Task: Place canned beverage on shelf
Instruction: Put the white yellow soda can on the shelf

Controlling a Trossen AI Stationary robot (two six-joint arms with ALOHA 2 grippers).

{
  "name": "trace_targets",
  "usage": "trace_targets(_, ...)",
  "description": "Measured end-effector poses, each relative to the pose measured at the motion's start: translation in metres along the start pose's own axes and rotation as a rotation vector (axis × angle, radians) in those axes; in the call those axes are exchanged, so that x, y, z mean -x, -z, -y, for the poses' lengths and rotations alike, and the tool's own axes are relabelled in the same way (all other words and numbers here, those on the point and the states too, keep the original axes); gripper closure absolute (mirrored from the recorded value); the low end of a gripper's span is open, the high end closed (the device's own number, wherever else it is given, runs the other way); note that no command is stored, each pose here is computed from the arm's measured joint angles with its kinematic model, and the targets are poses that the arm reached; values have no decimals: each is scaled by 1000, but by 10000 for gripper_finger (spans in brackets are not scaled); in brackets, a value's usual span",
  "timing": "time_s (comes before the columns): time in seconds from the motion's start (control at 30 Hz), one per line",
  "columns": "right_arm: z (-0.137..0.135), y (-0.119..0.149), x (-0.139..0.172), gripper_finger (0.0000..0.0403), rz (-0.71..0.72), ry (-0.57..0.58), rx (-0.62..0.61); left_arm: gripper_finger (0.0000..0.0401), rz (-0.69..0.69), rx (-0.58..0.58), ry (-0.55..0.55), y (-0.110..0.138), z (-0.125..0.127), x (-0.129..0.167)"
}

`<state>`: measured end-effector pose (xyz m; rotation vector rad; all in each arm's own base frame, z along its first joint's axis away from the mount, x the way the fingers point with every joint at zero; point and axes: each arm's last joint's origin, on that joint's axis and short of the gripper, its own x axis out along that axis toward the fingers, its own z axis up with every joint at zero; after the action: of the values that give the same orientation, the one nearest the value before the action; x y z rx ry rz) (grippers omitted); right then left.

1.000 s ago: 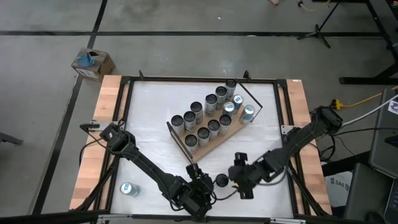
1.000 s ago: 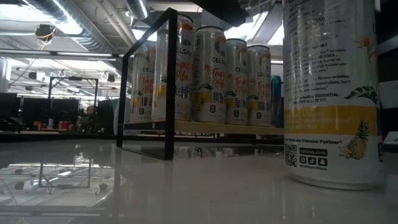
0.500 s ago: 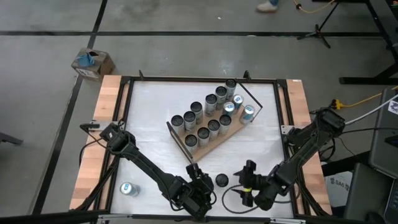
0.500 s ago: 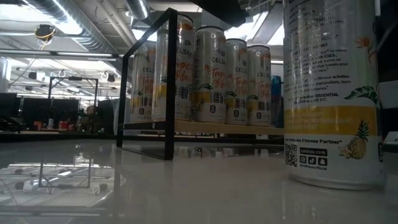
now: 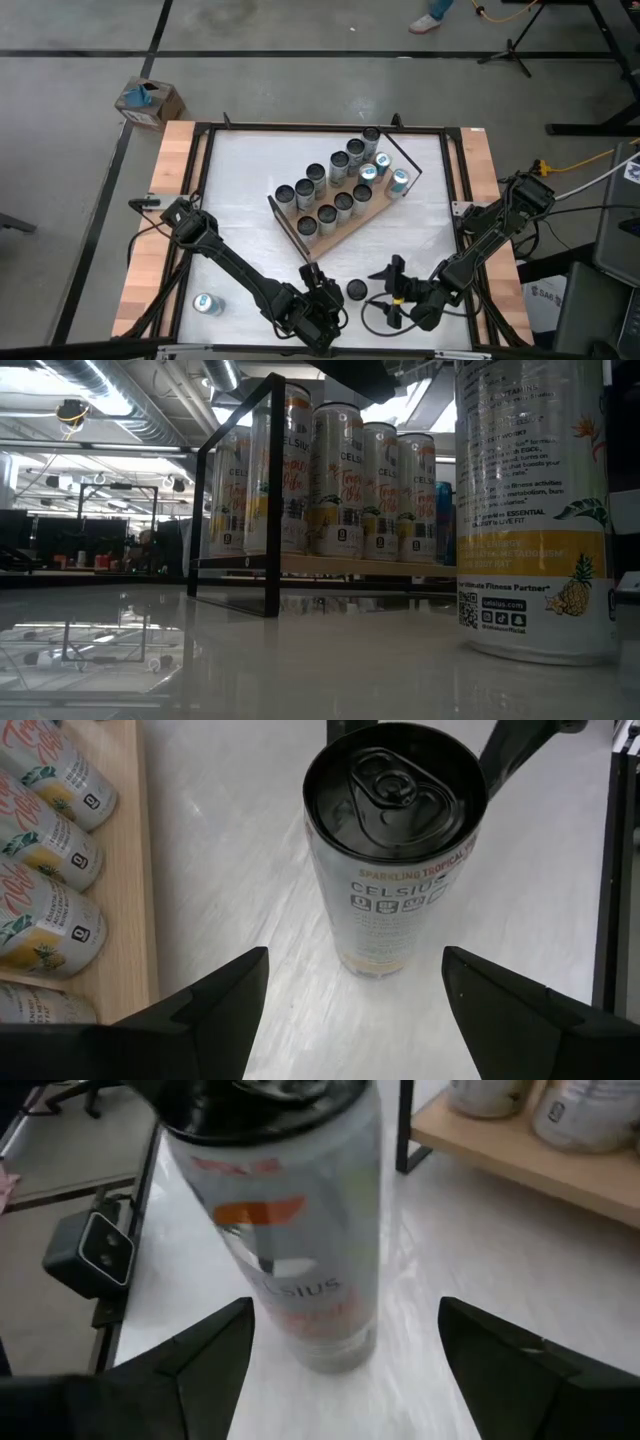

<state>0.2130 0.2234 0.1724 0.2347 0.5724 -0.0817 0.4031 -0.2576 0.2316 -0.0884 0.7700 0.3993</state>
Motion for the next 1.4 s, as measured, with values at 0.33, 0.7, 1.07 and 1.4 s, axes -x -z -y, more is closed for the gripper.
trace_targets(0.33,-2,-3,0,98,38,-10,26,112,0,3,0,0,0,0)
trace_targets(0.7,-5,-7,0,98,95,-4,36,112,1,23,-17,-7,-7,-8)
trace_targets(1.07,-9,-11,1,98,134,-30,41,112,8,51,-22,-15,-13,-15)
trace_targets(1.4,-11,-2,-19,98,173,10,28,112,2,57,-9,-16,-13,-16)
